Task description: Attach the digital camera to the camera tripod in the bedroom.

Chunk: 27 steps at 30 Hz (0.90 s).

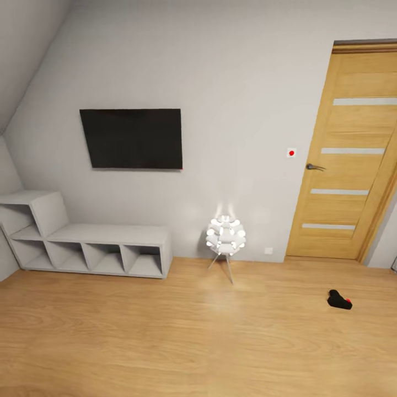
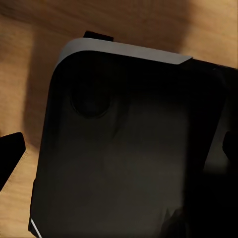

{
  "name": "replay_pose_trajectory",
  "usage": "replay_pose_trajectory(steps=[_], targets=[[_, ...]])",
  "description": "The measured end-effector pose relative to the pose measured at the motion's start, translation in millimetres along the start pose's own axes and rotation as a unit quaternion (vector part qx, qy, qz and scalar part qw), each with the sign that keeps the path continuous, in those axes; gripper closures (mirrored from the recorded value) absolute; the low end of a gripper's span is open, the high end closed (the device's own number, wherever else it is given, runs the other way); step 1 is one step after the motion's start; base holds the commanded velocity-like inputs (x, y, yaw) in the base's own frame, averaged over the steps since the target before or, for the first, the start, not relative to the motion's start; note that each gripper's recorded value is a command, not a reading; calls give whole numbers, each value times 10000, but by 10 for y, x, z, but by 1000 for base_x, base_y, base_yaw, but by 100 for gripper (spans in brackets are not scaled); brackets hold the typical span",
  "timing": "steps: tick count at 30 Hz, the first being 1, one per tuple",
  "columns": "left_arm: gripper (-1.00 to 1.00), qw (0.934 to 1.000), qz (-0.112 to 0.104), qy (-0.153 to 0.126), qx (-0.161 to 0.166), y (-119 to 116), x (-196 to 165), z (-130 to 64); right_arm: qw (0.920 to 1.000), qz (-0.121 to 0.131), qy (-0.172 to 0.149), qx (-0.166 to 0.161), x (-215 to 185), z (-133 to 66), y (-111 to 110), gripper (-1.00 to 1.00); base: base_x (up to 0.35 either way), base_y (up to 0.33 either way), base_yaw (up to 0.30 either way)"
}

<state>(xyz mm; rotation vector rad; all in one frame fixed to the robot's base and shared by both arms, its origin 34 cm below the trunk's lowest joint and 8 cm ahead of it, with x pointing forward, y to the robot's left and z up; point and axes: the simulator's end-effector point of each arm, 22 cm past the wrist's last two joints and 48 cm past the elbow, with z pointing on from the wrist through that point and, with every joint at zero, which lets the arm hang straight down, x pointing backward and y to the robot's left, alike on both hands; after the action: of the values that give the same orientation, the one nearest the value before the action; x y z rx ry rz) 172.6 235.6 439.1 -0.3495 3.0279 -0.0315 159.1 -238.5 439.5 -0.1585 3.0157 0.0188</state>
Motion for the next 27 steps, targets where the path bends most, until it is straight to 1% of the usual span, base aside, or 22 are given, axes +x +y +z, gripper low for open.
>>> replay_pose_trajectory(steps=[11, 17, 27], targets=[[-100, 10000, -5, -2, 6, -9, -2, 0, 10000, 2, 0, -1, -1, 0, 2, -100, 9, 19, -13], [-100, 10000, -7, -3, 7, -11, -3, 0, 10000, 12, -1, 0, 0, 0, 3, -100, 0, 1, -176], [-100, 10000, -8, -3, 8, -12, -4, 0, 10000, 13, -1, 1, 0, 0, 1, -100, 0, 0, -230]])
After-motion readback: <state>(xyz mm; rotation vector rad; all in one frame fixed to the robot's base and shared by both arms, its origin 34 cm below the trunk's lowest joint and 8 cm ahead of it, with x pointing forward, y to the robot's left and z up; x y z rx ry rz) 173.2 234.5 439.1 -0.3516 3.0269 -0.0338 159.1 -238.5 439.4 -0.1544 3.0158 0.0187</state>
